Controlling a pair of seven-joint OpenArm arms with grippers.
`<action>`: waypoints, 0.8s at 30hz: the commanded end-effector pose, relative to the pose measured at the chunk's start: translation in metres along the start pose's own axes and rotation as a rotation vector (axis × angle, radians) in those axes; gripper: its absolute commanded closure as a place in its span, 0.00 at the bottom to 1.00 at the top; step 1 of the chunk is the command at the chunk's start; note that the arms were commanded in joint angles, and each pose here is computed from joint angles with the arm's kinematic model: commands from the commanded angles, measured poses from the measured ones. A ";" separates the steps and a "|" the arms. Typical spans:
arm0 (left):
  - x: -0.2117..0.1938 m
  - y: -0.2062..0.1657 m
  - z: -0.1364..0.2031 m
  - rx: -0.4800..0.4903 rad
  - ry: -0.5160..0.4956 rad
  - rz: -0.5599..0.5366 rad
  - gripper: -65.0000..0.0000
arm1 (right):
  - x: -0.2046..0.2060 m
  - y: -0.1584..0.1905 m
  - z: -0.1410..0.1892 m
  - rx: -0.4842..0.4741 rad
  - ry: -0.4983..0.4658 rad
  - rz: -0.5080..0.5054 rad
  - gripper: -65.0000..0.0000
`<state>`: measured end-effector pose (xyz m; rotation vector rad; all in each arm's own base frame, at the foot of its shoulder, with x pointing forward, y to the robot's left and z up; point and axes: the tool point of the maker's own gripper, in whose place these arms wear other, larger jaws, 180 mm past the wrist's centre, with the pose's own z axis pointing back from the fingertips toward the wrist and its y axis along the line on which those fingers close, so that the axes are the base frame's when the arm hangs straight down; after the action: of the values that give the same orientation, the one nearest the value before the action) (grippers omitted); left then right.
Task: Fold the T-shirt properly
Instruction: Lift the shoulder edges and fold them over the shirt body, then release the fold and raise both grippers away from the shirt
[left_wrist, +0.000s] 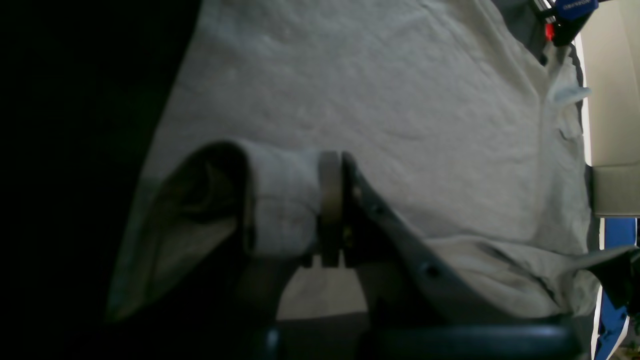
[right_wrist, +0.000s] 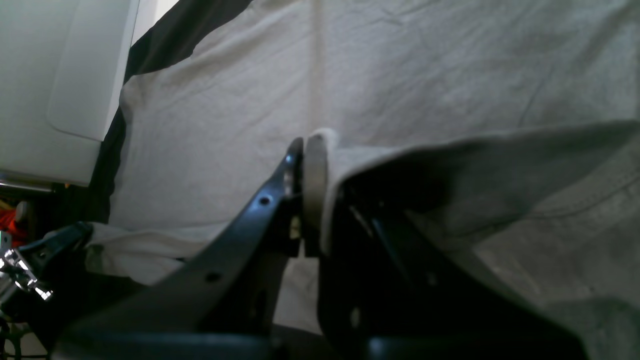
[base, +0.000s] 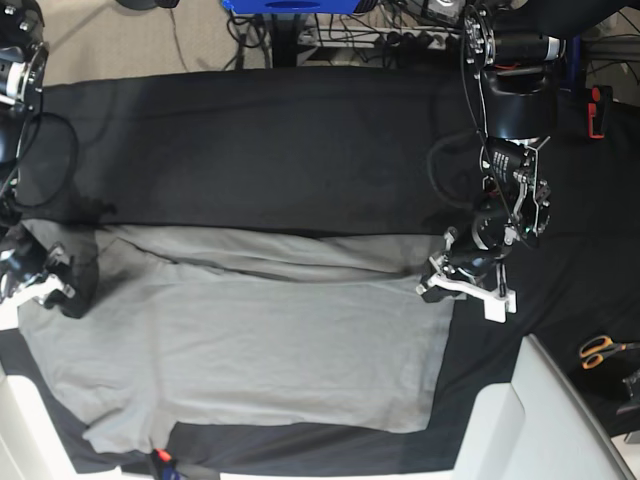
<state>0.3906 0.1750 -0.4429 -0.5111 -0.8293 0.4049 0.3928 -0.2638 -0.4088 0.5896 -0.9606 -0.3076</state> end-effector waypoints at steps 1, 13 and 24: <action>0.022 -0.008 0.000 -0.027 -0.058 -0.009 1.00 | 0.031 0.005 0.002 0.020 -0.083 0.019 1.00; 0.029 -0.007 0.003 -0.025 -0.075 -0.005 0.33 | 0.076 -0.013 0.025 -0.006 -0.308 -0.109 0.35; 0.046 0.008 0.064 0.004 -0.114 -0.051 0.17 | 0.039 -0.087 0.124 -0.231 -0.416 -0.415 0.32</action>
<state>0.3589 0.2221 -0.3964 -0.4525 -0.9120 0.4001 0.3035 -0.3896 -0.3971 0.5138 -1.1242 -0.9752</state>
